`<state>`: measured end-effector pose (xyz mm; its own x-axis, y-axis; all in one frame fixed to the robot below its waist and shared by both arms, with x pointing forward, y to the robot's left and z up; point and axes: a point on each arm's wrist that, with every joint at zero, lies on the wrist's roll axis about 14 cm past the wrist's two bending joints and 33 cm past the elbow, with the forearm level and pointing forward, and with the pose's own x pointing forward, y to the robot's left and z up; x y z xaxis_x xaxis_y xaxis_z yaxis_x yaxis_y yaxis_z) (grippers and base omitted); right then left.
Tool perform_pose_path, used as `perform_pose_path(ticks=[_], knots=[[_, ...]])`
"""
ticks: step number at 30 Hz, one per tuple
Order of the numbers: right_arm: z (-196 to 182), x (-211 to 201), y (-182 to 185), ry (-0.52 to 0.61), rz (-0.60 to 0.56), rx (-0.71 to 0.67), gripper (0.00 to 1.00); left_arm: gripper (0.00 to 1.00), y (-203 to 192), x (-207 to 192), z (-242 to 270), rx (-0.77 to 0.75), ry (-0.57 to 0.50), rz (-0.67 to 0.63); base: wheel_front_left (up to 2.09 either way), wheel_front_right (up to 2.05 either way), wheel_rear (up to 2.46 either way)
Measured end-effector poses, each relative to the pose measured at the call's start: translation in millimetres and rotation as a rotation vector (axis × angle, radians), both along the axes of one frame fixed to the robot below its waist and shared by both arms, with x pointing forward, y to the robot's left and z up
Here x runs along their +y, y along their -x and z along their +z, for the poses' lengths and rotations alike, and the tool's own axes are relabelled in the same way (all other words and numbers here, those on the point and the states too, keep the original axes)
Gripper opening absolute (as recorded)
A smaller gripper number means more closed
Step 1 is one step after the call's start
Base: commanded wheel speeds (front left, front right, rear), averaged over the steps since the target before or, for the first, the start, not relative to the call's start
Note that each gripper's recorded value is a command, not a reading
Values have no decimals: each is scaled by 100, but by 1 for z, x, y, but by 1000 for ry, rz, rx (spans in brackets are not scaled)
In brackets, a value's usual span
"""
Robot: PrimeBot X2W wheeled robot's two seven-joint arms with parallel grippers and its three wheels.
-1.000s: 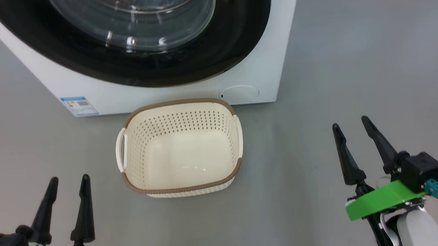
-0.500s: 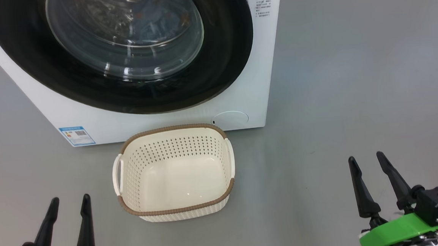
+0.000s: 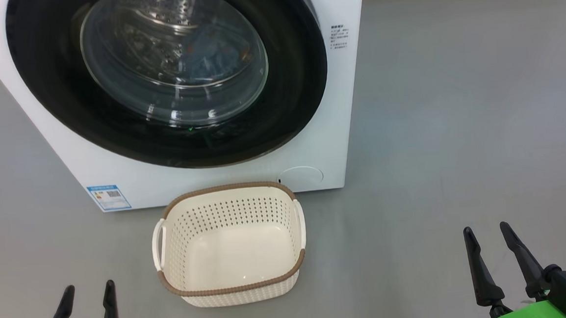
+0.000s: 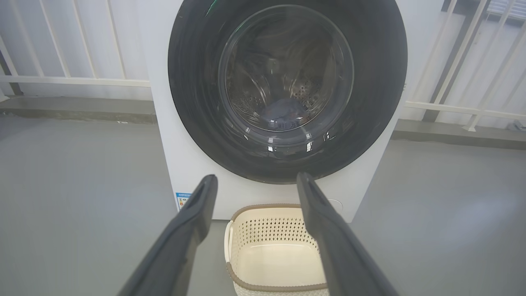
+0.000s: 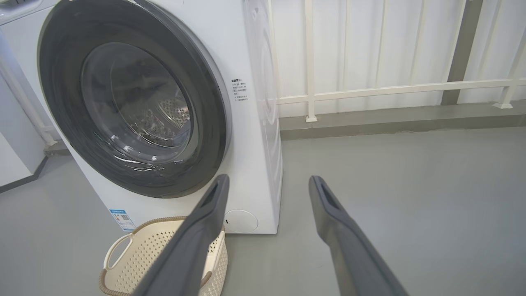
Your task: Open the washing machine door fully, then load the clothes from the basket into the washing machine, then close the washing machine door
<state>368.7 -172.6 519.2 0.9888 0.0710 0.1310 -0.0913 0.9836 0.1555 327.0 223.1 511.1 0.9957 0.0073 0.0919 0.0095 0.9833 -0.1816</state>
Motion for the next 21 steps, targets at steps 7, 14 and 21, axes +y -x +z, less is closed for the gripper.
perform_pose_path(ticks=[7, 14, 21], knots=[[6, -1, 6, -1, -5, -19, 100, 100, 6, -1, 0, -4, -10, 7, 0, 0, 0], [7, -1, 7, 3, -5, -21, 100, 100, 8, -1, 0, -4, -10, 13, 0, 0, 0], [5, -1, 7, 1, -4, -15, 100, 100, 8, 0, 0, -4, -11, 13, 0, 0, 0]])
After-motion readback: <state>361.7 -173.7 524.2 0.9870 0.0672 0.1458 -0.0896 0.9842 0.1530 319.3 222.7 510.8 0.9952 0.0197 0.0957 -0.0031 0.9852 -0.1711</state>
